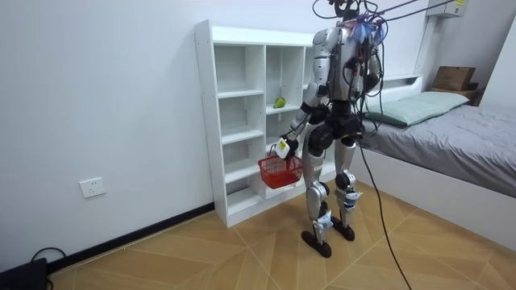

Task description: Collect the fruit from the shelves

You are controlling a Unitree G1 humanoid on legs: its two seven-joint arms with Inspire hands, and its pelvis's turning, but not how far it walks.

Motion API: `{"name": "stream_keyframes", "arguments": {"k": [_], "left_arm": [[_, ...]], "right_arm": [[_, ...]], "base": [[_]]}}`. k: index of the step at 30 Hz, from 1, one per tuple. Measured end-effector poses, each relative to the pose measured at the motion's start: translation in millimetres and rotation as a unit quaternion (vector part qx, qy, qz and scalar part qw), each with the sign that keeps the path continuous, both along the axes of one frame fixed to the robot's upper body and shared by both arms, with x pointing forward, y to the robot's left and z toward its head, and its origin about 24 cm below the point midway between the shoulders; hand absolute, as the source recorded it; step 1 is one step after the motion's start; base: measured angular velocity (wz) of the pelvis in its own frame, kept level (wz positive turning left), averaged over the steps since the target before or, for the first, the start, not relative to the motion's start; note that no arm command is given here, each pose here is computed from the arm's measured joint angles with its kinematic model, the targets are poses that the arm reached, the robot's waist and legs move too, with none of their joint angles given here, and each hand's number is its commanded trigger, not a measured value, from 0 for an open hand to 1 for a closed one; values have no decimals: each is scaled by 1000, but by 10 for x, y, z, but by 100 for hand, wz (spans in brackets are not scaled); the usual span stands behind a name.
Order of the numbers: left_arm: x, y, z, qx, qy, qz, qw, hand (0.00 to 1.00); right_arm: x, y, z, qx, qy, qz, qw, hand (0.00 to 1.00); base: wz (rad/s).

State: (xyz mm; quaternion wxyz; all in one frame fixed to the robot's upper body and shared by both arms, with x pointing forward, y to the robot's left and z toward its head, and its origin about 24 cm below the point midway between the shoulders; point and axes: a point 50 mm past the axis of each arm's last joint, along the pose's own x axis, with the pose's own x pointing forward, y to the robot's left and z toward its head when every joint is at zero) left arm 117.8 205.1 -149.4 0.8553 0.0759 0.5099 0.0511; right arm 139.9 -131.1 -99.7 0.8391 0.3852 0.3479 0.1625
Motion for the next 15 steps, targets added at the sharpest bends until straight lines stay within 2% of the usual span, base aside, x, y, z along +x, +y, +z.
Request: {"name": "stream_keyframes", "arguments": {"k": [6, 15], "left_arm": [[96, -147, 6, -30, -6, -13, 999, 100], [188, -342, 45, -78, -27, -31, 996, 100]], "right_arm": [[69, -5, -99, -12, 38, -24, 999, 100], [-37, -105, -266, -25, 87, -45, 995, 100]], "base": [[1], [6]]}}
